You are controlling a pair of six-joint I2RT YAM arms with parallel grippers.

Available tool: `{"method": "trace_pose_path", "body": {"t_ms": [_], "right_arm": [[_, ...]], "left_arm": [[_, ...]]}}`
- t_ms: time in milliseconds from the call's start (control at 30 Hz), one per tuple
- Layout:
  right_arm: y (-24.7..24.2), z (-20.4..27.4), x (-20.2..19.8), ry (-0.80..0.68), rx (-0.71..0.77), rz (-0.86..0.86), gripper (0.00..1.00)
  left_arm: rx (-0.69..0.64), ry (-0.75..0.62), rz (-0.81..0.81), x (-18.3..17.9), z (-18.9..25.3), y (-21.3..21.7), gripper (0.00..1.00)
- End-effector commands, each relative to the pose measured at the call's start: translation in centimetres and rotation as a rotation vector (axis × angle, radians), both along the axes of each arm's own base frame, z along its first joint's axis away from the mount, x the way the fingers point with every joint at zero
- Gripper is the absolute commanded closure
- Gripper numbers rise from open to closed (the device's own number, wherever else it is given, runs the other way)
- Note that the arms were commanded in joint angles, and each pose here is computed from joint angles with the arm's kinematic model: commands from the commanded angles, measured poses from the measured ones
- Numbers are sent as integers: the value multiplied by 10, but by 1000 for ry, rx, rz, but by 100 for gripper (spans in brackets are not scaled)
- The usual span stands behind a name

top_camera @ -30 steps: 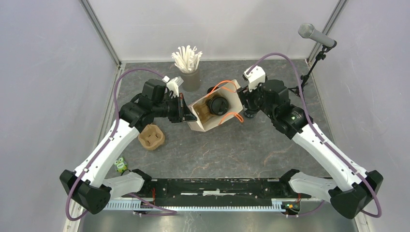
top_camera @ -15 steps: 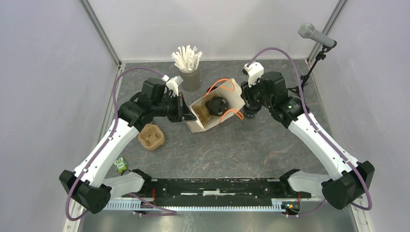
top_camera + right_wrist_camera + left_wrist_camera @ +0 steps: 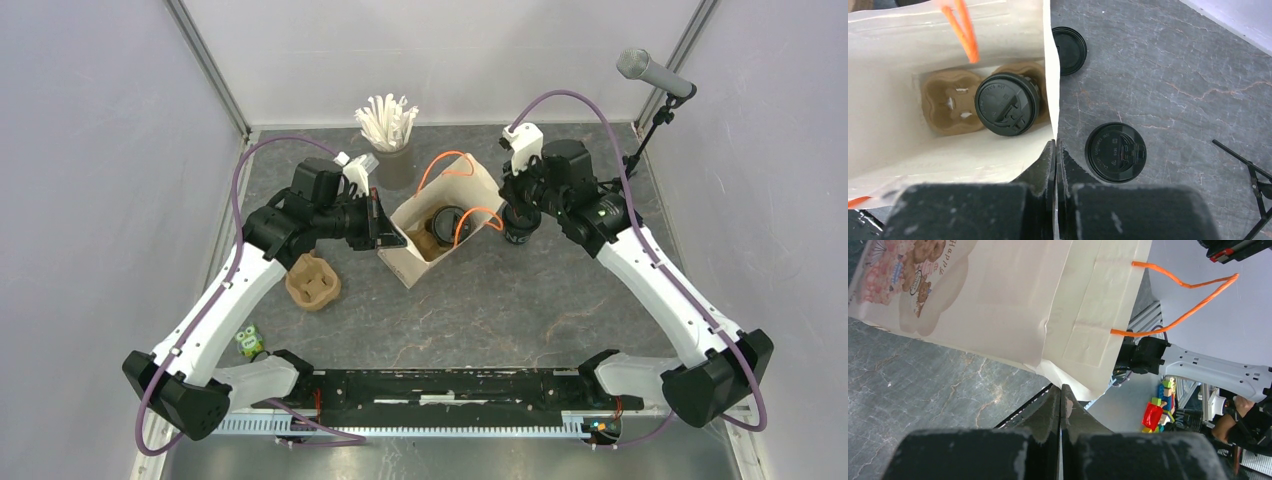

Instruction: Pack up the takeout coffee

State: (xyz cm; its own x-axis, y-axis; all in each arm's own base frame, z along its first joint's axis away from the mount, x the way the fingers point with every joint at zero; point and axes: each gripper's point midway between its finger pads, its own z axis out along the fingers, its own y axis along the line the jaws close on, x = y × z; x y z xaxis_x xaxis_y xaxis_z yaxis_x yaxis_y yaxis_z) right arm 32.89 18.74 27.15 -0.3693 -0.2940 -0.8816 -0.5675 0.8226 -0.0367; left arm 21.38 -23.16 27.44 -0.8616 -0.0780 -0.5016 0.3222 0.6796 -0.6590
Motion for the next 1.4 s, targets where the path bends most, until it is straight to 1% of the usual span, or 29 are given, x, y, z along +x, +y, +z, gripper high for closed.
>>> {"method": "trace_pose_path", "body": {"t_ms": [0, 133, 233, 433, 633, 833, 867, 1033, 1133, 1267, 1367], "right_arm": [[8, 31, 0, -38, 55, 31, 100], [9, 30, -4, -3, 61, 36, 100], [11, 27, -9, 51, 83, 26, 100], [12, 42, -18, 37, 114, 48, 100], [11, 34, -25, 87, 128, 31, 100], [15, 42, -29, 92, 180, 36, 100], [16, 42, -30, 96, 184, 36, 99], [16, 33, -29, 118, 185, 19, 84], [14, 28, -29, 125, 186, 6, 80], [14, 34, -26, 107, 192, -1, 73], [11, 45, -23, 78, 191, -17, 64]], "left_arm": [[-17, -45, -24, -1, 14, -2, 98], [-48, 5, -25, -8, 16, -5, 97], [-50, 28, -20, -15, 15, -2, 98], [-45, 69, 6, -25, 12, 4, 98], [-1, 92, 6, -35, 6, 13, 98], [-17, 98, 19, -42, 6, 16, 97], [-16, 98, 20, -41, 5, 16, 97], [-20, 79, 17, -41, 7, 16, 92], [-21, 66, 29, -41, 8, 18, 91], [-17, 63, 30, -39, 8, 18, 86], [-18, 63, 28, -39, 9, 17, 83]]}}
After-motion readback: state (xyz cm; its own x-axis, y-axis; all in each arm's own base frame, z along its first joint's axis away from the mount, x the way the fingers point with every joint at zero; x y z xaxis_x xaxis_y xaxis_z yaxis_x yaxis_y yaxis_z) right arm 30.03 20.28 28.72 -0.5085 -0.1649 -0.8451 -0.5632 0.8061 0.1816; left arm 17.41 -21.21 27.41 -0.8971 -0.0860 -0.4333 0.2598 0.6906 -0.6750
